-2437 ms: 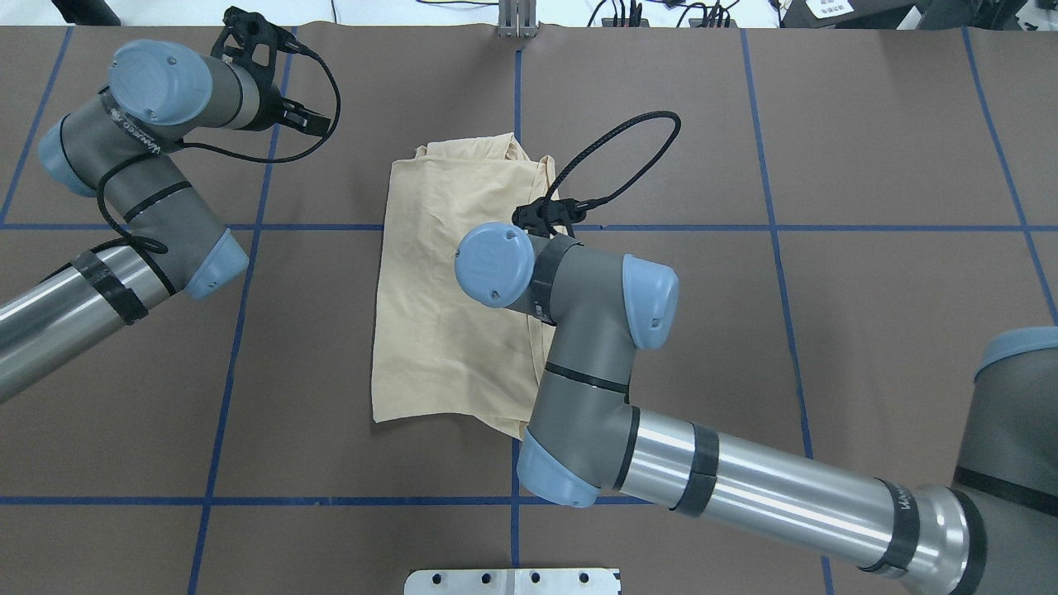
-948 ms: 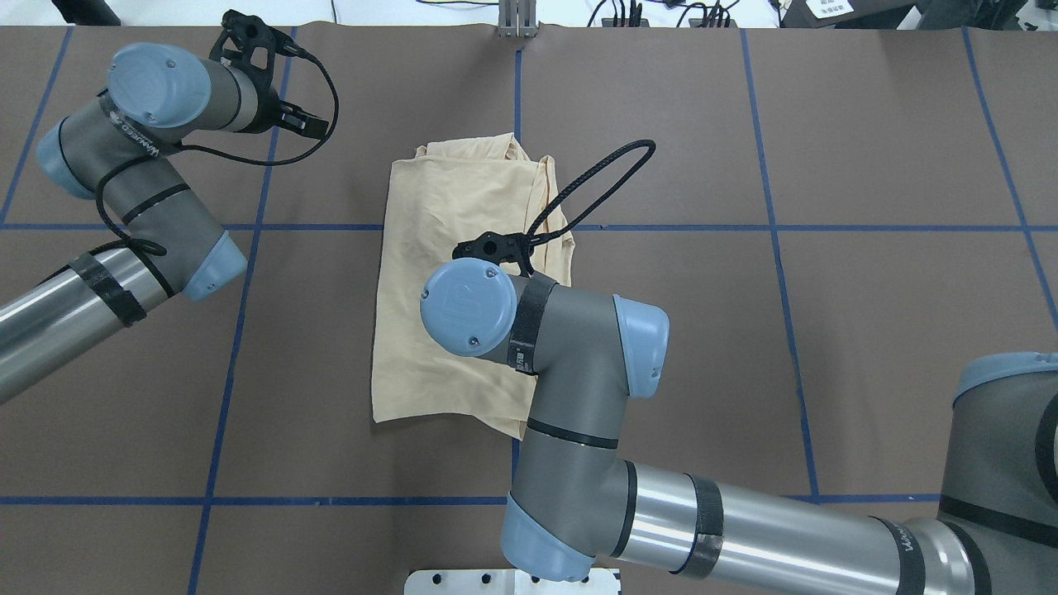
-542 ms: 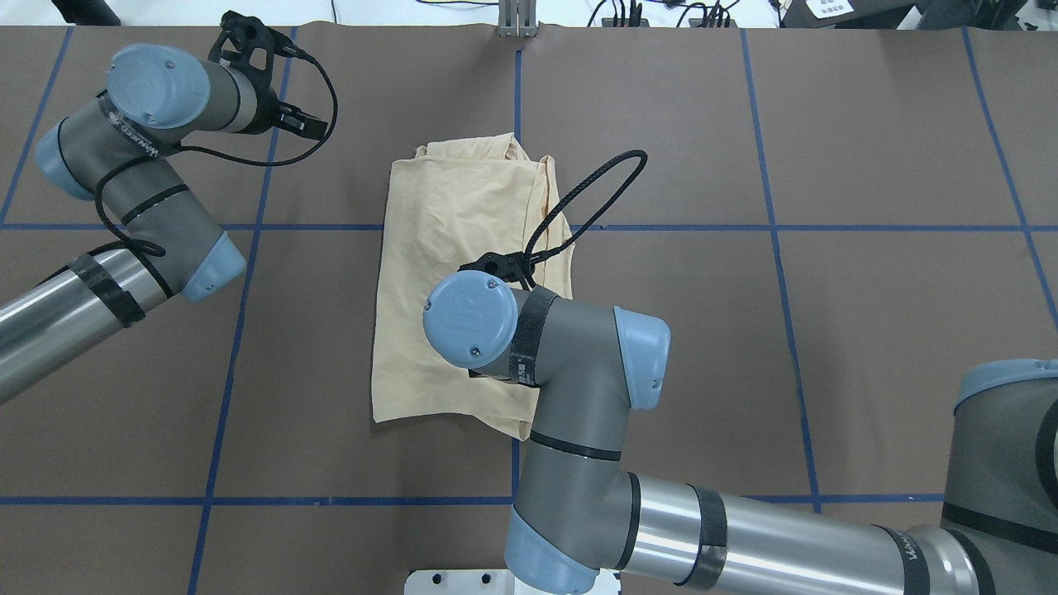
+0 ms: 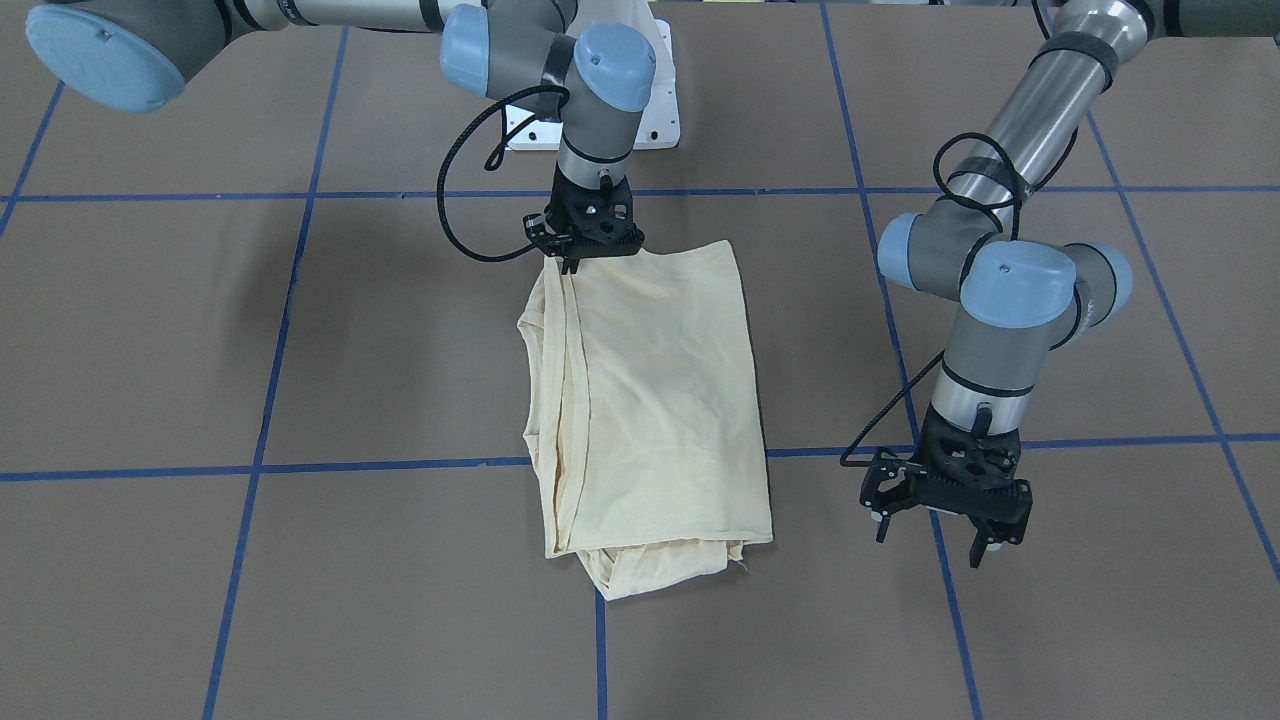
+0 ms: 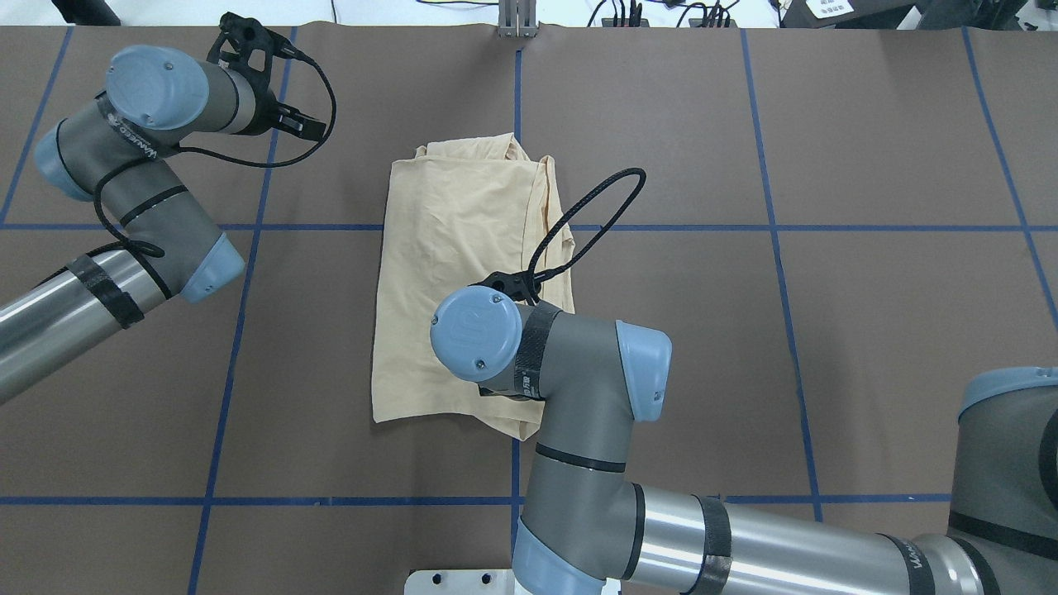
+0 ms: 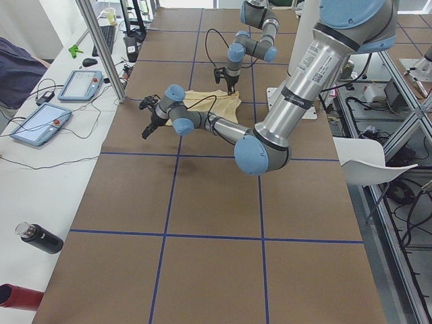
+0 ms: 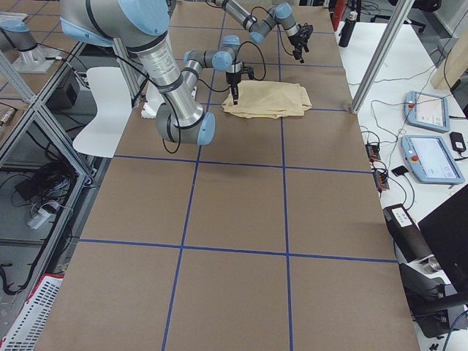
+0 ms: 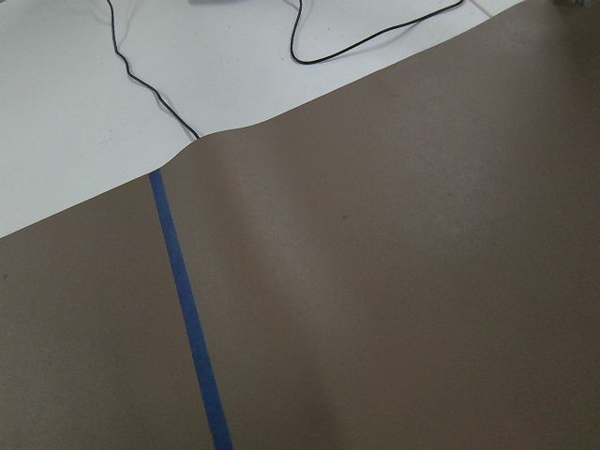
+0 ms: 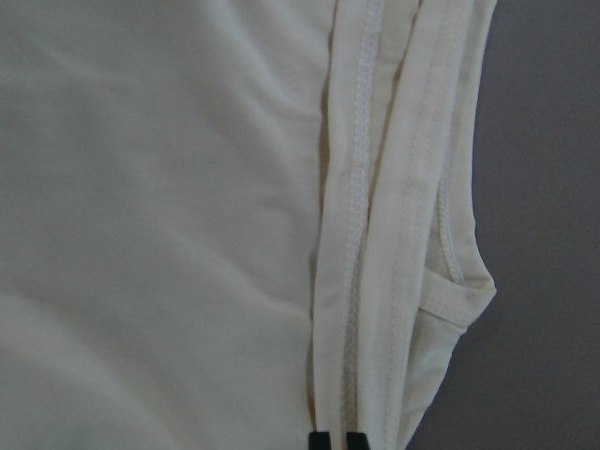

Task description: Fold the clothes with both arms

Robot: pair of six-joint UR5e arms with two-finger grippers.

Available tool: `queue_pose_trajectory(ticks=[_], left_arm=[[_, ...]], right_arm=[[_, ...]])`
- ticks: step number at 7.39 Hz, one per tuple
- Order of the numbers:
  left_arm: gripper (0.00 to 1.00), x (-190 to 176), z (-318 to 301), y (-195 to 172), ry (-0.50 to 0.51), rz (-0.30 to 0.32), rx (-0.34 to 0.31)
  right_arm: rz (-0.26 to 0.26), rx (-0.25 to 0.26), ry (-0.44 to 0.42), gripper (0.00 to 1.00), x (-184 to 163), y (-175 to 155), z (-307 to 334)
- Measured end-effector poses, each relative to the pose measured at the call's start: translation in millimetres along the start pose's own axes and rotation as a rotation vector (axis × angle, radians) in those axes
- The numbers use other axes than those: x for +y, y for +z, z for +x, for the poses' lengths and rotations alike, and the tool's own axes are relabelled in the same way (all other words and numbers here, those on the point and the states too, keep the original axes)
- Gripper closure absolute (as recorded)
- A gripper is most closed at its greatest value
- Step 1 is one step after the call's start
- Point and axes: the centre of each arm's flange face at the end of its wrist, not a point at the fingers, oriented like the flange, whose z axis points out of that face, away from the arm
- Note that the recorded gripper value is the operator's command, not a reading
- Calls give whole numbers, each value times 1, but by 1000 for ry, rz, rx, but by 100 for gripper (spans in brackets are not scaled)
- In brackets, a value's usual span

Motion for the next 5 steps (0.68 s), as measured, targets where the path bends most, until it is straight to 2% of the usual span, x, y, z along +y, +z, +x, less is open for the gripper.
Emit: queue_pose_trajectory(ticks=[2,4,5], left_arm=[[0,0,0,0,0,0,0],[0,-1,0,0,0,1,0],[0,-1,0,0,0,1,0]], right_arm=[[-7,5,-6,74,5,5,-2],[-14,12,-12,76,10,8,-4],[-17,19,-13,93,12,10,-5]])
